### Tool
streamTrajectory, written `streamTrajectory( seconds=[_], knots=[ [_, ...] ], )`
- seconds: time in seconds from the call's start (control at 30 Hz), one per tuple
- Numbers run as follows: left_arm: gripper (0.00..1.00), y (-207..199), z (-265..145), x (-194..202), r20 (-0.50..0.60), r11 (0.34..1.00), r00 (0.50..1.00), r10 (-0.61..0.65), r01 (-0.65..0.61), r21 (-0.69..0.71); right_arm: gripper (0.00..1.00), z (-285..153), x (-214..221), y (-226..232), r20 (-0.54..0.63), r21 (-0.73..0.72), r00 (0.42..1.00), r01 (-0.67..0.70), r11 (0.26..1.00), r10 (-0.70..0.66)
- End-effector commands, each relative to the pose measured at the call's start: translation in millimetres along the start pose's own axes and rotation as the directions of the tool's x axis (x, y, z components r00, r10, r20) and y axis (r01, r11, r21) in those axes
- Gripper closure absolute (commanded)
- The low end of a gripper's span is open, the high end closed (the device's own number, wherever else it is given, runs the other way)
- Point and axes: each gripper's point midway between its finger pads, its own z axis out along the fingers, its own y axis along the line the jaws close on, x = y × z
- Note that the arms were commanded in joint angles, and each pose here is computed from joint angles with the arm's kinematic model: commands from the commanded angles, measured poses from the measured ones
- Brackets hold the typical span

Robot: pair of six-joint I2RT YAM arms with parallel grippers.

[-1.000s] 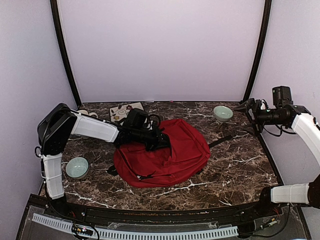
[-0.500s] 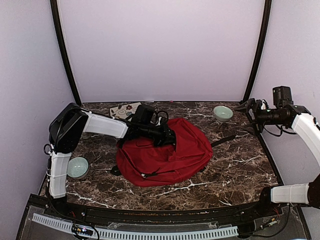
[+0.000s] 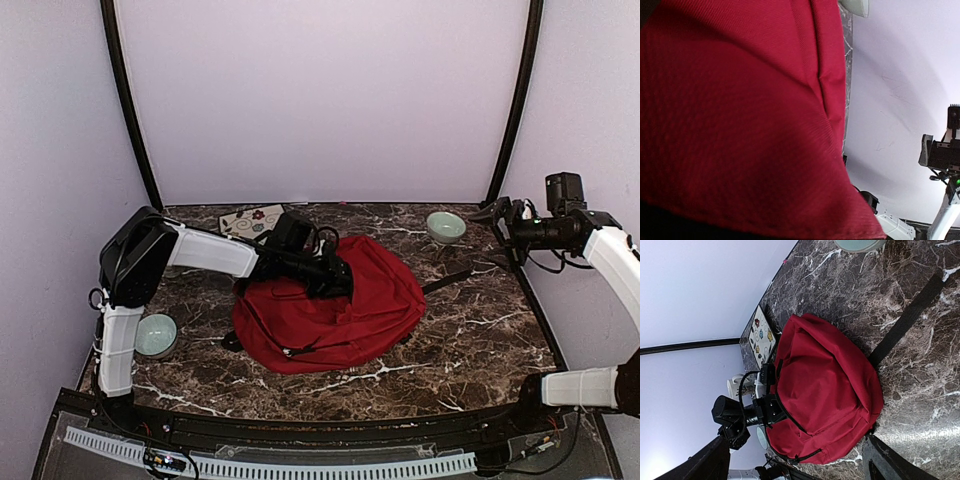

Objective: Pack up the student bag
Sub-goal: Place the pen in the lower front pocket of the bag.

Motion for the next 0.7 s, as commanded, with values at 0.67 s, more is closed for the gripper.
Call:
streamTrajectory(
  seconds=[0.67],
  knots=[
    [0.32,-14.0,-101.8,43.2,0.107,0.964,0.978,0.178,-0.151,-0.219,0.08,3.6,6.8,-17.6,0.024,-0.005,0.999,-0.025,1.0,0.025]
  ],
)
